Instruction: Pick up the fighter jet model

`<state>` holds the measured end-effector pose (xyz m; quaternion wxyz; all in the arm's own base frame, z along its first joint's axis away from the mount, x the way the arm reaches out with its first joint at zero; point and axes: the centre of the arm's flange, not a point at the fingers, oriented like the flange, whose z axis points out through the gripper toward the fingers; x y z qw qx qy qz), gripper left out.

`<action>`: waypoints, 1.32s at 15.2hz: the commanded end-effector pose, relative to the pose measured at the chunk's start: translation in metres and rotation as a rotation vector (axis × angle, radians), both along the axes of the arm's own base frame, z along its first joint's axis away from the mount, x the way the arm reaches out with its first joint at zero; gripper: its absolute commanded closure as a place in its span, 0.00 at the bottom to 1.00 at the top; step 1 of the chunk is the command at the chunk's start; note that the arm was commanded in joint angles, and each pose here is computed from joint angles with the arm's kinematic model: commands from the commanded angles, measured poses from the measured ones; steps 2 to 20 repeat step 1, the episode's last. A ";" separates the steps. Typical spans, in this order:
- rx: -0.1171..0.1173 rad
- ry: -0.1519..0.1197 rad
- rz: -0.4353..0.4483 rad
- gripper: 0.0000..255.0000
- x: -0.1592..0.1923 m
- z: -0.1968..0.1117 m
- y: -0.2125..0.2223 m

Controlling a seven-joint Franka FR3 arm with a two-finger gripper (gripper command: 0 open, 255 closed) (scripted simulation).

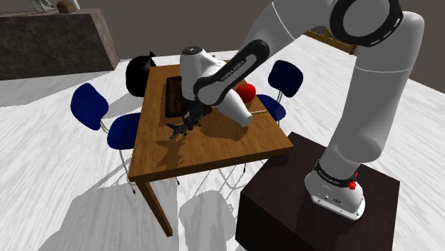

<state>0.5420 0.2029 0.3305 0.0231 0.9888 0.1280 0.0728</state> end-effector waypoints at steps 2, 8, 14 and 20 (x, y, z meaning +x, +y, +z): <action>0.000 0.000 0.000 1.00 0.000 0.003 0.000; 0.000 0.000 0.000 1.00 0.000 0.003 0.000; 0.000 0.000 0.000 1.00 0.000 0.003 0.000; 0.000 0.000 0.000 1.00 0.000 0.003 0.000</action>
